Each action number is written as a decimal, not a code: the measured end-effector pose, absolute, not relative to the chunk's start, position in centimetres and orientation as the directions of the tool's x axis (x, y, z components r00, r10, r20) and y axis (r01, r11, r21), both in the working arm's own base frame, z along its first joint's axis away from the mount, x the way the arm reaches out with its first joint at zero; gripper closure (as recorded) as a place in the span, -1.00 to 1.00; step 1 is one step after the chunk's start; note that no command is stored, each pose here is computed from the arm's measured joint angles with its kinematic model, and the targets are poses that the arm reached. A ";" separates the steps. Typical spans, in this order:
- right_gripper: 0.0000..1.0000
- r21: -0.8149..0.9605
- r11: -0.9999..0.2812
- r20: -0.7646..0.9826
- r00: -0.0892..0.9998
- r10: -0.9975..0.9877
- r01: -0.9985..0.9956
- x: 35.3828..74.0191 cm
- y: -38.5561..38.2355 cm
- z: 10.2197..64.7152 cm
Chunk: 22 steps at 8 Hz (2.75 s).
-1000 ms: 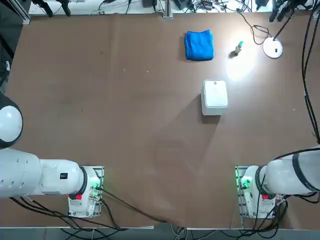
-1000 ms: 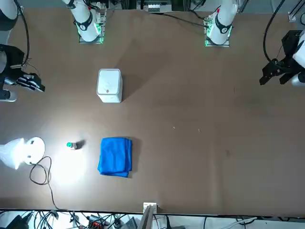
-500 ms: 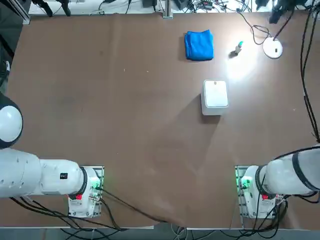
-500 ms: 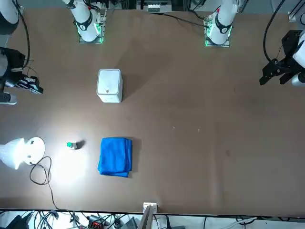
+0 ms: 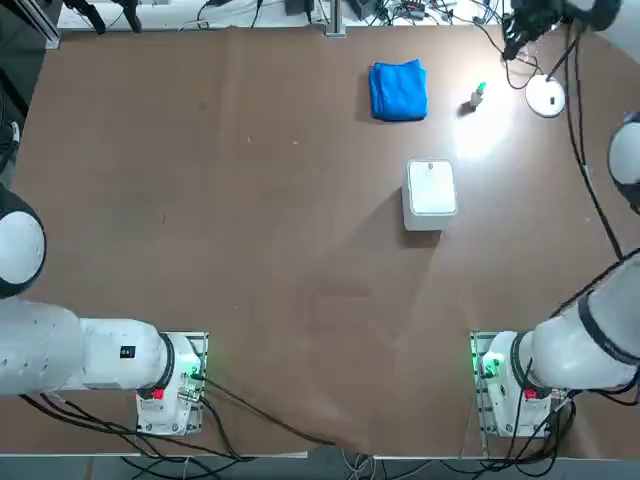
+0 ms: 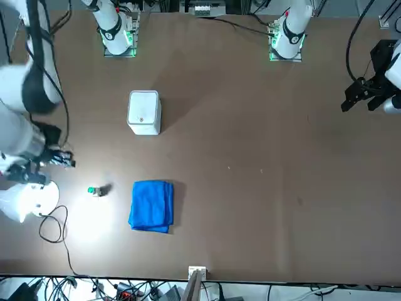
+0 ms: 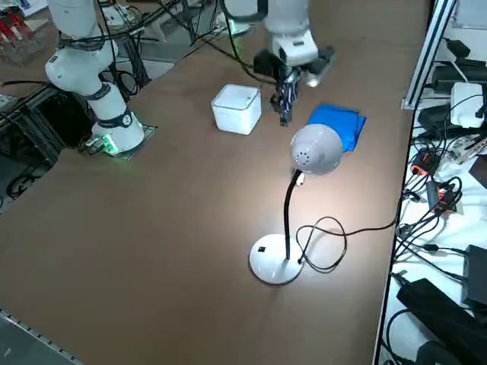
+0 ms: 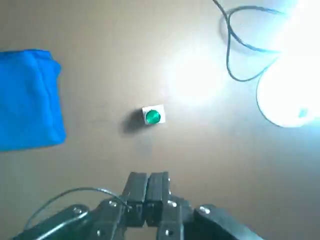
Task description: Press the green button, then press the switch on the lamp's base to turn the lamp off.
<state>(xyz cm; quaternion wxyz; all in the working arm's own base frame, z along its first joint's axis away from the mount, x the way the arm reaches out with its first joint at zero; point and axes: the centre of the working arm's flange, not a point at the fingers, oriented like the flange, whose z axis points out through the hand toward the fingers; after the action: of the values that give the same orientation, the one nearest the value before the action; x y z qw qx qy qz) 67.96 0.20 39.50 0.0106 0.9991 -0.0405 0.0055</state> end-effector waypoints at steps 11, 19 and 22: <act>0.97 0.018 -0.992 0.078 0.989 -0.124 -0.125 69.6 0.4 29.0; 0.97 0.012 -0.992 0.099 0.988 -0.122 -0.124 69.8 0.9 29.1; 0.97 0.011 -0.993 0.089 0.989 -0.118 -0.119 69.5 1.2 28.6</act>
<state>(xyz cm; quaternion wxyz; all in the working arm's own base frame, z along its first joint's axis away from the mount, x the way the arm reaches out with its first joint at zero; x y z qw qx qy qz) 69.54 1.23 28.58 0.0084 0.9972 -0.0593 0.0442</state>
